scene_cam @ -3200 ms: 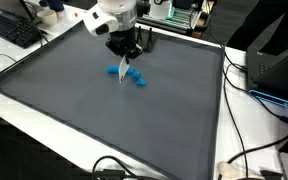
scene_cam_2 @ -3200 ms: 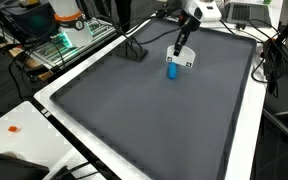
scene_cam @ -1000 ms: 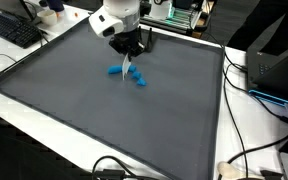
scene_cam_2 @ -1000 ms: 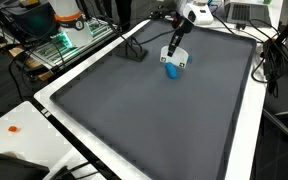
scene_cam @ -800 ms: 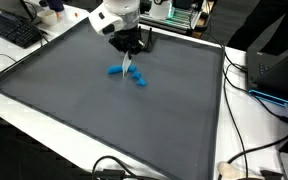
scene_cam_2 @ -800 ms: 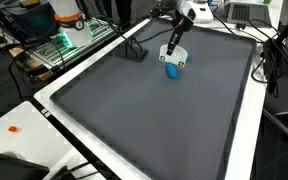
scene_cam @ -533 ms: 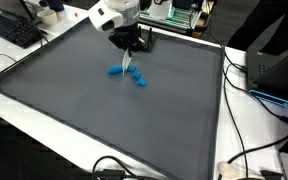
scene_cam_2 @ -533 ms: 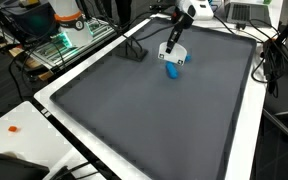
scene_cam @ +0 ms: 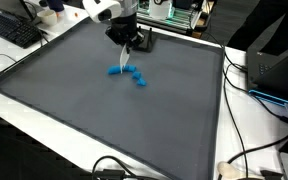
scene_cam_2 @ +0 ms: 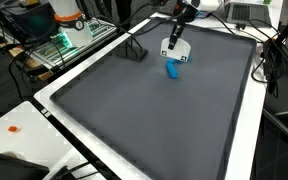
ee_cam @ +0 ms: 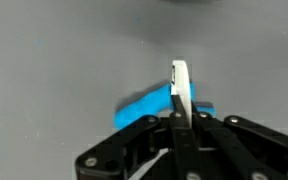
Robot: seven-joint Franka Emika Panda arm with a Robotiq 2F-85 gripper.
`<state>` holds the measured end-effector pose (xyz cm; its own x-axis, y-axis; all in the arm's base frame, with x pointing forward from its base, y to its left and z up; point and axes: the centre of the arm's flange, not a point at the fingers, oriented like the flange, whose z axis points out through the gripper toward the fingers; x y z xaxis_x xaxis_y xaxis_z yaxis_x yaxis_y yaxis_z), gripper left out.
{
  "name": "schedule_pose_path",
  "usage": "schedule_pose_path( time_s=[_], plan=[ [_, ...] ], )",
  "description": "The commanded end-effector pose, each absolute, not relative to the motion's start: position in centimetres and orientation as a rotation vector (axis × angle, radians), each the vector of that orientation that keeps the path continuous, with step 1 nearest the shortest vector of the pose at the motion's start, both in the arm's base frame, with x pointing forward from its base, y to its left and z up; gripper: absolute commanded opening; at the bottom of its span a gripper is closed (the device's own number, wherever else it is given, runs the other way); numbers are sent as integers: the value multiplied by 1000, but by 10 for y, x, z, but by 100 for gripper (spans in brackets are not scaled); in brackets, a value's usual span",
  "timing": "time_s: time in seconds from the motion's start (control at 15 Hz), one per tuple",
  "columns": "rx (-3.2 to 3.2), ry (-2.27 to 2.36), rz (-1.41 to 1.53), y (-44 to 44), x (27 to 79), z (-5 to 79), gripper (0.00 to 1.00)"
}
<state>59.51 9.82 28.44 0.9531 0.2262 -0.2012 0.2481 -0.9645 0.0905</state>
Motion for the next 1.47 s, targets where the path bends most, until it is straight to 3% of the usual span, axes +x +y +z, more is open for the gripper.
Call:
schedule_pose_path(
  time_s=[0.0,1.4],
  plan=[
    [2959,426,-272,93,602,288,1],
    [2834,747,-201,90,637,249,1]
  ],
)
